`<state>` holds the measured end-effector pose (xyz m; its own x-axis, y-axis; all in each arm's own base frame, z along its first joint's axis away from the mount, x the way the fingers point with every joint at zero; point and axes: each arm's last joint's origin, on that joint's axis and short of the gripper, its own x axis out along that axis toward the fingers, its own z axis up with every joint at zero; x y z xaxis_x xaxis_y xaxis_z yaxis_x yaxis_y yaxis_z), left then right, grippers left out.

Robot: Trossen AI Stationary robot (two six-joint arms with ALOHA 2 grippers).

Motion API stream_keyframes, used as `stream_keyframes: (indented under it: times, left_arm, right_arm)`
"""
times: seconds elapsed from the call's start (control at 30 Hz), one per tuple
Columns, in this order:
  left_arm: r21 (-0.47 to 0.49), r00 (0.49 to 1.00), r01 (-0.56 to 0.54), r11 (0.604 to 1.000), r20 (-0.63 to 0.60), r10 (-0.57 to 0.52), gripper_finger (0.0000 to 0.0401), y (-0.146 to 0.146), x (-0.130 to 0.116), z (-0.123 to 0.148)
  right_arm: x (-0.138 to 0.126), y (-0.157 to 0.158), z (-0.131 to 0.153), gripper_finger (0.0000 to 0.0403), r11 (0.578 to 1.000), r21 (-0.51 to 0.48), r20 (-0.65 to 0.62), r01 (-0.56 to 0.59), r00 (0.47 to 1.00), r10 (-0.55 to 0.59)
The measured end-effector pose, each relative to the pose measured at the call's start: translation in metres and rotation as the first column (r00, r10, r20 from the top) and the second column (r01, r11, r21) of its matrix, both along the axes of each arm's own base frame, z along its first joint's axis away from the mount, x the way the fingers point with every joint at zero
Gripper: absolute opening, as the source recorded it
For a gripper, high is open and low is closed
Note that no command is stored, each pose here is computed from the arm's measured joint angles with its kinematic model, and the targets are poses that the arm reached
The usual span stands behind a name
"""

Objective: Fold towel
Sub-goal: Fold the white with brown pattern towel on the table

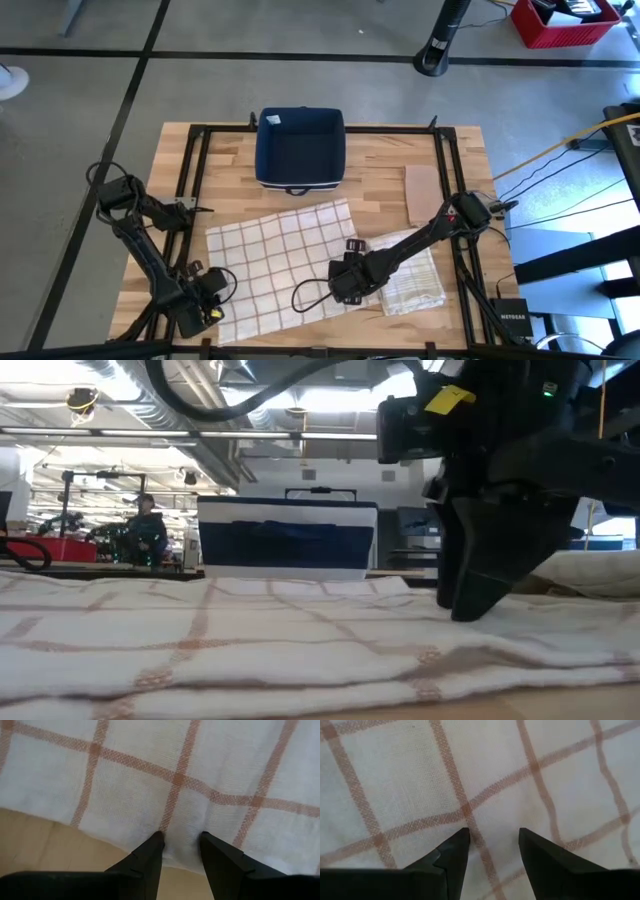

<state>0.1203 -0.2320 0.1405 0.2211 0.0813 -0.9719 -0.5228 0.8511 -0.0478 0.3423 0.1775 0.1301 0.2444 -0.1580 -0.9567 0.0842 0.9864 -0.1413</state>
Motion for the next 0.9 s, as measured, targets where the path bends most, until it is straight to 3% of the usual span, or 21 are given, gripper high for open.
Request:
stream_keyframes:
  times: [0.13, 0.3, 0.4, 0.5, 0.63, 0.73, 0.9]
  left_arm:
    - [0.030, 0.998, 0.013, 0.999, -0.067, -0.011, 0.0127, 0.004, -0.004, 0.000]
    - [-0.008, 0.994, 0.035, 0.999, -0.100, -0.036, 0.0127, 0.000, -0.003, 0.006]
    - [-0.046, 0.995, 0.086, 0.995, -0.042, -0.088, 0.0127, -0.007, 0.001, 0.023]
    - [-0.018, 0.989, 0.133, 0.991, 0.065, -0.131, 0.0127, -0.009, 0.005, 0.035]
    - [0.046, 0.977, 0.130, 0.990, 0.166, -0.136, 0.0127, -0.007, 0.009, 0.038]
    - [0.077, 0.978, 0.106, 0.991, 0.173, -0.118, 0.0128, 0.000, 0.013, 0.032]
    - [0.084, 0.982, 0.104, 0.991, 0.148, -0.116, 0.0160, 0.008, 0.020, 0.023]
  right_arm:
    - [0.002, -0.002, 0.000, 0.0179, 1.000, 0.029, -0.004, 0.007, 1.000, -0.006]
    - [0.007, 0.002, 0.009, 0.0179, 0.997, 0.082, 0.037, 0.007, 0.999, -0.010]
    - [0.013, 0.006, 0.029, 0.0179, 0.996, 0.092, 0.081, -0.023, 0.997, 0.016]
    - [0.019, 0.008, 0.062, 0.0179, 0.991, 0.105, 0.170, -0.080, 0.983, 0.061]
    - [0.018, 0.006, 0.074, 0.0179, 0.990, 0.053, 0.200, -0.128, 0.973, 0.115]
    - [0.015, 0.004, 0.077, 0.0179, 0.988, 0.009, 0.186, -0.155, 0.971, 0.150]
    - [0.006, -0.005, 0.056, 0.0179, 0.980, -0.066, 0.113, -0.190, 0.974, 0.196]
